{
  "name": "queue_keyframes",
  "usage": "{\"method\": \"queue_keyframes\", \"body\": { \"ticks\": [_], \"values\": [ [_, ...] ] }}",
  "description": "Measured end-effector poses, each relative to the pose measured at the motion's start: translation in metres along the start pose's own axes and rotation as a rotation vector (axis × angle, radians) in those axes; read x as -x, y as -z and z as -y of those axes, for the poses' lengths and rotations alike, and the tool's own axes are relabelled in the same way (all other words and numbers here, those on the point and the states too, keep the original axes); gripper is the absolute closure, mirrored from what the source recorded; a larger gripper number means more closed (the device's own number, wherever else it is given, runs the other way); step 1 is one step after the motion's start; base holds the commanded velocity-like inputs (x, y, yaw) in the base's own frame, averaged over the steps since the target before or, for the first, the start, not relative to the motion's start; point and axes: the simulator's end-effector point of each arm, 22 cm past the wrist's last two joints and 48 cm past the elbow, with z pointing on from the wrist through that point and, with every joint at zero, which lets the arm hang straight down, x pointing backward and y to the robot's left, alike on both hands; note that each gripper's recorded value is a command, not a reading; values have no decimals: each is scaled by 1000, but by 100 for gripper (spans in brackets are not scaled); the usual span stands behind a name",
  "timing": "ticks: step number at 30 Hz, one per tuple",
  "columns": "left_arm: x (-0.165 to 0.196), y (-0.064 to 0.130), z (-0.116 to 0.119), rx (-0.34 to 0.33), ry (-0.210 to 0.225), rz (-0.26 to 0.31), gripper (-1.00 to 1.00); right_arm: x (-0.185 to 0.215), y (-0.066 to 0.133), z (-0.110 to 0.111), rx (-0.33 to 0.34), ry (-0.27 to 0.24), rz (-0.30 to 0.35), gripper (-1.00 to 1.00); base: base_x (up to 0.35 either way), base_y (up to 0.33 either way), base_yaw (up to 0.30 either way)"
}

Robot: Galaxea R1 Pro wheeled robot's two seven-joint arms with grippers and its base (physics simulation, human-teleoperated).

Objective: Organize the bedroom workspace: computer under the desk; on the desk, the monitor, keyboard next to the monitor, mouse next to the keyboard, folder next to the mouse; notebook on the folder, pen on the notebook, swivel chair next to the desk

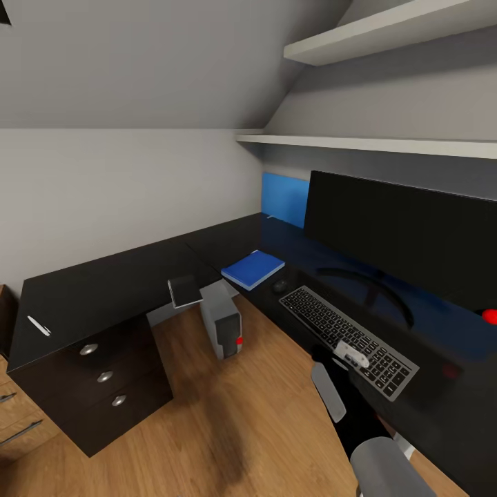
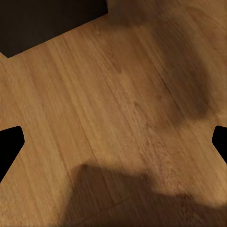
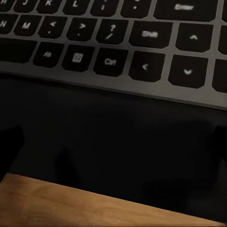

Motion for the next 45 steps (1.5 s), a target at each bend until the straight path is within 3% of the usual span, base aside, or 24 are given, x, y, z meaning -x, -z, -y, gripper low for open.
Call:
{"method": "queue_keyframes", "body": {
  "ticks": [13, 21, 45],
  "values": [
    [0, 0, 0, 0, 0, 1, -100, 2, -1, 0, 3, -24, -7, -100, 0, 0, 0],
    [0, 0, 0, 0, 0, 1, -100, 9, -13, -8, -18, 0, -25, -100, 0, 0, 0],
    [0, 0, 0, -1, 1, 2, -100, 10, -14, -7, -22, 5, -24, -100, 69, 0, 0]
  ]
}}
